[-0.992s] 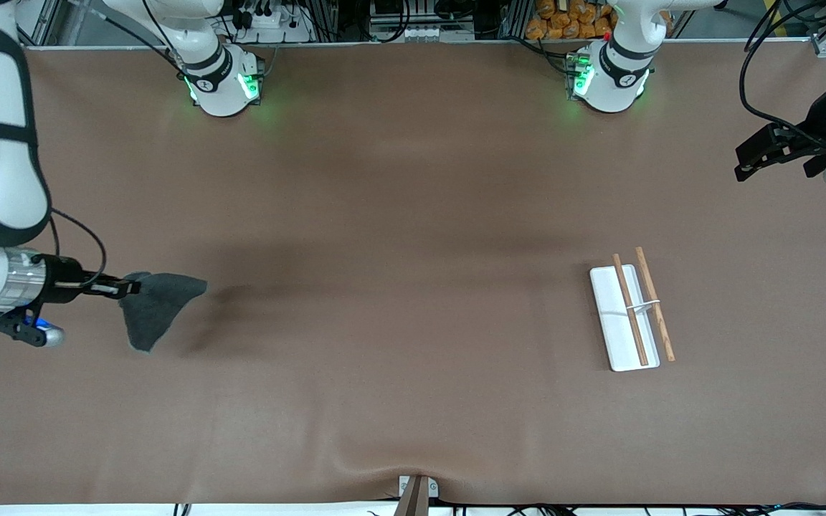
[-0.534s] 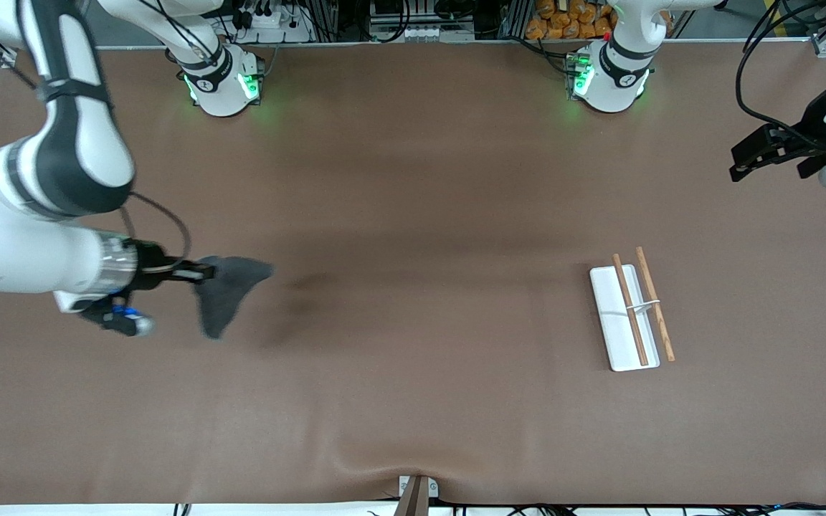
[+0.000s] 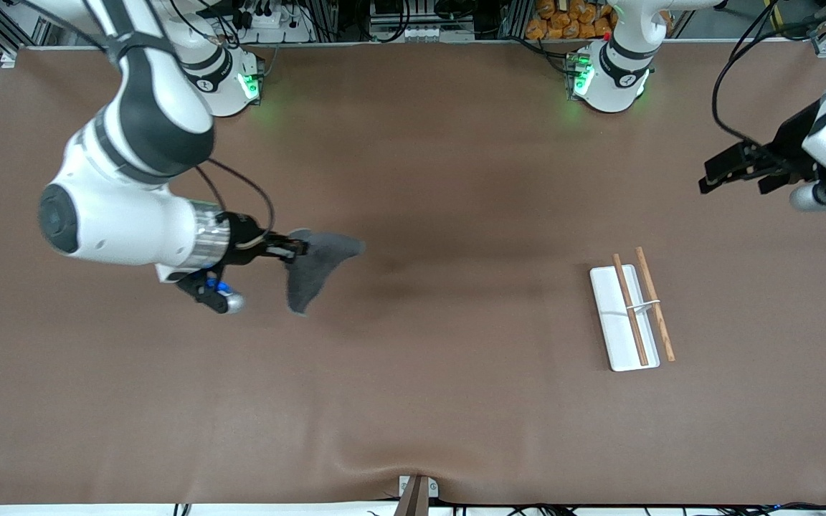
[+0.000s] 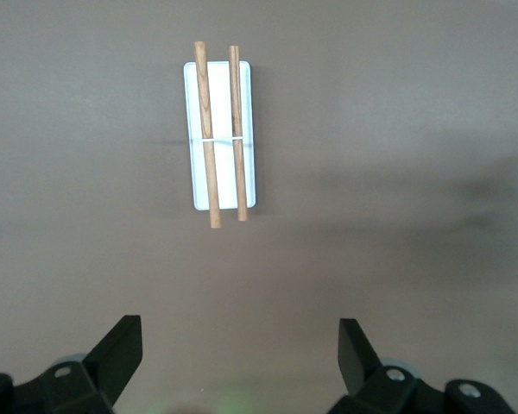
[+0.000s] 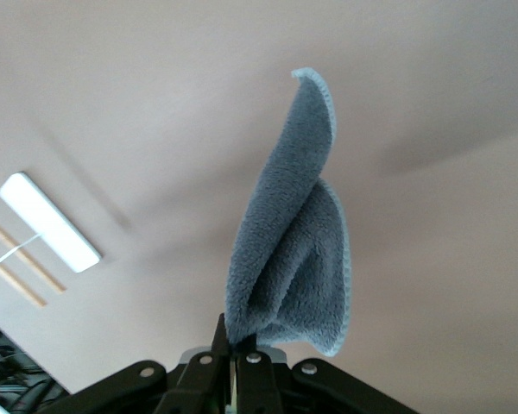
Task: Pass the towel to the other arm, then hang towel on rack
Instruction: 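Lift the towel with the right gripper toward the table's middle, then carry the towel inward while the left gripper reaches toward it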
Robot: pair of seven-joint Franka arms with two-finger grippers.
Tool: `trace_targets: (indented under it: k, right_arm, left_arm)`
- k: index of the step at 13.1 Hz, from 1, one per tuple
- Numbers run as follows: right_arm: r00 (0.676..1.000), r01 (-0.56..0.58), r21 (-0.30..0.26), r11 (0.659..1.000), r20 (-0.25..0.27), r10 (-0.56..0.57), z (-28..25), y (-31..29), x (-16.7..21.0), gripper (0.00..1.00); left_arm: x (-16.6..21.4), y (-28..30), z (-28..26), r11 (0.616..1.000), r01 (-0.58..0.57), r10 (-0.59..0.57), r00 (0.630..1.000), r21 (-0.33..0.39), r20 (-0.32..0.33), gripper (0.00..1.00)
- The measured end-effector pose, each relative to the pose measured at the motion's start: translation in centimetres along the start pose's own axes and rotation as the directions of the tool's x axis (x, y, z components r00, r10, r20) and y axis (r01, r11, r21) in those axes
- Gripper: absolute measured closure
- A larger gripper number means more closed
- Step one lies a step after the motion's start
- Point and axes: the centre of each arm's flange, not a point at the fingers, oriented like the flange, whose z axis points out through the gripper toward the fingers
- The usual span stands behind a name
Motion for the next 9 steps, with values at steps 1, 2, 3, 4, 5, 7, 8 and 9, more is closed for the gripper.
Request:
trace_targets:
  k: [1,2,3,4,5,7,8,9]
  right_arm:
    - [1.0,-0.008,0.018,1.0,-0.014,0.008,0.7,-1.5,-1.2,0.96]
    - [0.999,-0.017,0.037,0.999,-0.032,0.018,1.3,-2.9,-2.4,0.96]
    - [0.998,-0.022,0.057,0.998,-0.049,0.025,2.0,-4.1,-3.5,0.96]
    - [0.998,-0.022,0.078,0.997,-0.065,0.027,2.8,-5.3,-4.5,0.96]
    - [0.997,-0.022,0.105,0.994,-0.071,0.029,3.5,-6.3,-5.4,0.96]
    - [0.997,-0.023,0.167,0.986,-0.064,0.034,4.8,-8.0,-6.7,0.96]
    - [0.997,-0.019,0.187,0.982,-0.069,0.032,5.5,-8.5,-7.0,0.96]
    - [0.996,-0.013,0.206,0.978,-0.079,0.03,6.1,-9.1,-7.3,0.96]
  left_arm:
    - [0.8,0.6,1.0,0.999,0.035,-0.035,0.999,-0.009,0.0,0.0]
    - [1.4,1.6,2.0,0.997,0.076,-0.076,0.997,-0.02,0.001,0.0]
    - [1.9,2.9,3.2,0.993,0.116,-0.116,0.993,-0.025,0.004,0.0]
    - [2.3,4.3,4.3,0.987,0.159,-0.159,0.987,-0.027,0.01,0.0]
    - [2.6,5.6,5.3,0.979,0.204,-0.204,0.979,-0.028,0.019,0.0]
    - [2.8,9.0,7.6,0.946,0.321,-0.32,0.947,-0.033,0.037,0.0]
    - [2.8,10.9,8.8,0.923,0.384,-0.382,0.923,-0.035,0.044,0.0]
    - [2.8,12.8,10.1,0.9,0.434,-0.432,0.9,-0.034,0.052,0.0]
